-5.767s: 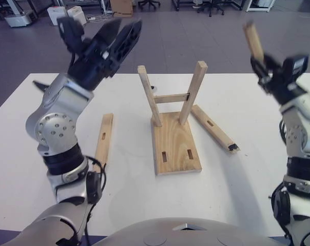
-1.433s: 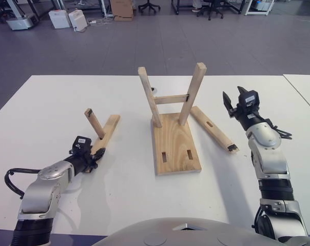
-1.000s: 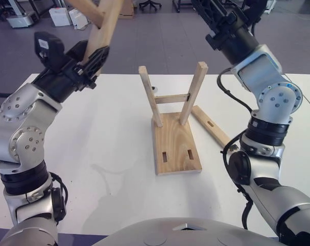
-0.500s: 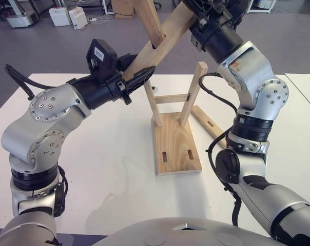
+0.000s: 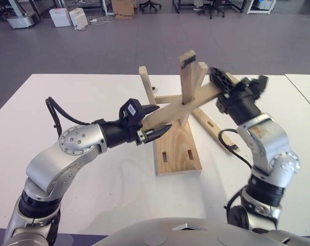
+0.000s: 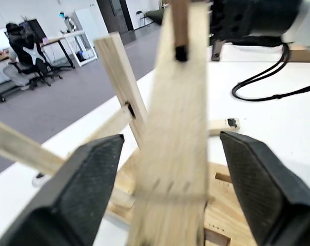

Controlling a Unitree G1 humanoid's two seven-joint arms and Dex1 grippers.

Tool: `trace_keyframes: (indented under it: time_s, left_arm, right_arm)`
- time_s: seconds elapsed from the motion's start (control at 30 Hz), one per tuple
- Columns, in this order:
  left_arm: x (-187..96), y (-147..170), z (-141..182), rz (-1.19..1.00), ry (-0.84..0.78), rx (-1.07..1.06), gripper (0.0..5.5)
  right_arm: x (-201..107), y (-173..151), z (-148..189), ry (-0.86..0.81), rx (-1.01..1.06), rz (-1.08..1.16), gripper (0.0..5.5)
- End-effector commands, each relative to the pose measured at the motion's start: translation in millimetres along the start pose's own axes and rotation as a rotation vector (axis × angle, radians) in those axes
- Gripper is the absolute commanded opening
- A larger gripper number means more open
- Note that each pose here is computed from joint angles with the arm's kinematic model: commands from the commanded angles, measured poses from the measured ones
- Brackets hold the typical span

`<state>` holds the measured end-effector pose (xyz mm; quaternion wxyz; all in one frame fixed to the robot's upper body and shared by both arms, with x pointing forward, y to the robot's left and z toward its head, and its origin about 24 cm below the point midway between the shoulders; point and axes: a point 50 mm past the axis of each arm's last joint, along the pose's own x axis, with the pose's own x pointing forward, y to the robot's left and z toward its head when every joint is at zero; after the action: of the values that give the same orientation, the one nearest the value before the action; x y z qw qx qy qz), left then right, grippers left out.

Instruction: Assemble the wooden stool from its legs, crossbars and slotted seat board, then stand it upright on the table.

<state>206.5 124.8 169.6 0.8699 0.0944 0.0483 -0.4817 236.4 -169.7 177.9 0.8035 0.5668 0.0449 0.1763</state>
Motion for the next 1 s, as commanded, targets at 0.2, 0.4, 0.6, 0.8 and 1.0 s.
trace_keyframes:
  time_s: [0.2,0.4,0.6,0.8,1.0]
  left_arm:
    - [-13,-1,-27,0.089,0.046,-0.078,4.97]
    - [-13,5,-32,0.147,0.066,-0.052,5.39]
    - [-12,8,-32,0.170,0.059,-0.041,5.39]
    - [-6,8,-30,0.176,0.035,-0.046,5.39]
    - [-3,7,-29,0.172,0.018,-0.055,5.39]
  right_arm:
    - [-69,-49,28,-0.116,-0.243,-0.305,1.01]
    - [-75,-64,31,-0.091,-0.403,-0.383,1.01]
    - [-65,-55,34,-0.112,-0.515,-0.335,1.02]
    - [-46,-44,31,-0.123,-0.578,-0.261,1.02]
    - [-37,-38,23,-0.061,-0.723,-0.209,1.02]
